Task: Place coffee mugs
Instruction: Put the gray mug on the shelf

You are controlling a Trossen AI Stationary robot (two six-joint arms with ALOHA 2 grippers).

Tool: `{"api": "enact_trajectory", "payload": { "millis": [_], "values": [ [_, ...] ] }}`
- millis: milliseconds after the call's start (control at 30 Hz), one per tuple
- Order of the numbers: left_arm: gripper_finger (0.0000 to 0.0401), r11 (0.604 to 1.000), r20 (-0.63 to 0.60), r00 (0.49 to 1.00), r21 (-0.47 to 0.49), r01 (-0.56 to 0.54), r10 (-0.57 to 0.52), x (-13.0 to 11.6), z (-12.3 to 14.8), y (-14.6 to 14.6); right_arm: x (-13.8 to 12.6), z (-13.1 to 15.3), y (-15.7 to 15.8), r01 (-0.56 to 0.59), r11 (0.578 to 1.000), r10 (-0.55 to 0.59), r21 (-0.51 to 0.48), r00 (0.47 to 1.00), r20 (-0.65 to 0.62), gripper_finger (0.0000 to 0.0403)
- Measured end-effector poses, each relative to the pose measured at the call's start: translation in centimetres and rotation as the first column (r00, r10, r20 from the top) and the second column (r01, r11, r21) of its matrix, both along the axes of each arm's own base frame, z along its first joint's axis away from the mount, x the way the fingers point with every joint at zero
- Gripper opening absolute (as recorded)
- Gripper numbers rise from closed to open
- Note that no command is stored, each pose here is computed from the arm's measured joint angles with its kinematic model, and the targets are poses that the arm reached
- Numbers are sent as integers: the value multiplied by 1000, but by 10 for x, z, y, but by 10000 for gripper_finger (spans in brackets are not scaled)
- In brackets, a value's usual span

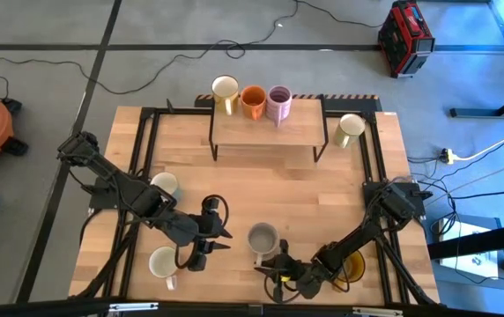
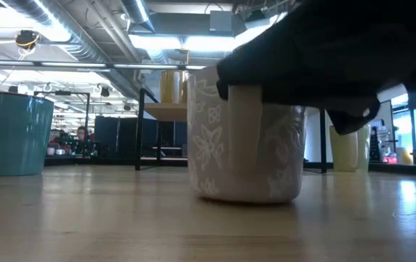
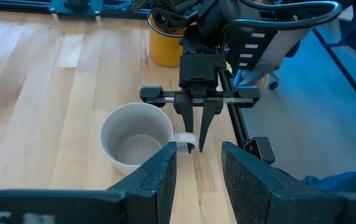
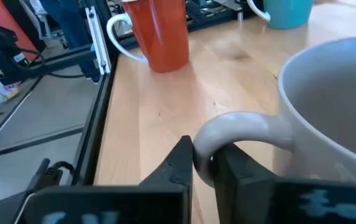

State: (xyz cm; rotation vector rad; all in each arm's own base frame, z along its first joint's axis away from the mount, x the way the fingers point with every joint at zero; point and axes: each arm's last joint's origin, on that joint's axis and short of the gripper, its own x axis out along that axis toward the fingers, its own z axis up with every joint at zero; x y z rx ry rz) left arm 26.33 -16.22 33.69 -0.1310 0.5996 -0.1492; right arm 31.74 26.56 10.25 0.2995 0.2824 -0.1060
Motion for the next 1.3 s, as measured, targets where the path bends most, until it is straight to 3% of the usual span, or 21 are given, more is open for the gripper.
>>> {"api": "enact_trajectory", "payload": {
  "millis": [333,500,833,1100,1300],
  "values": [
    [121,1000,0,1000,0,0,0,0,0,0,-1,5,0,-20,1000,20,-9,1000,-3,18],
    [121,1000,-2,1000,-4,6,-6,0,0,0,-3,30,-2,-78,996,78,-31,997,4,13],
    [121,999,21,1000,-30,18,-18,-7,9,1,-16,87,-16,-80,994,81,-78,997,7,13],
    [121,997,74,997,-76,33,-27,-19,26,9,-50,135,-68,-72,996,75,-52,996,49,13],
    [121,997,77,997,-78,-1,8,-17,29,19,-63,167,-126,-114,985,117,-130,993,10,13]
  ]
}}
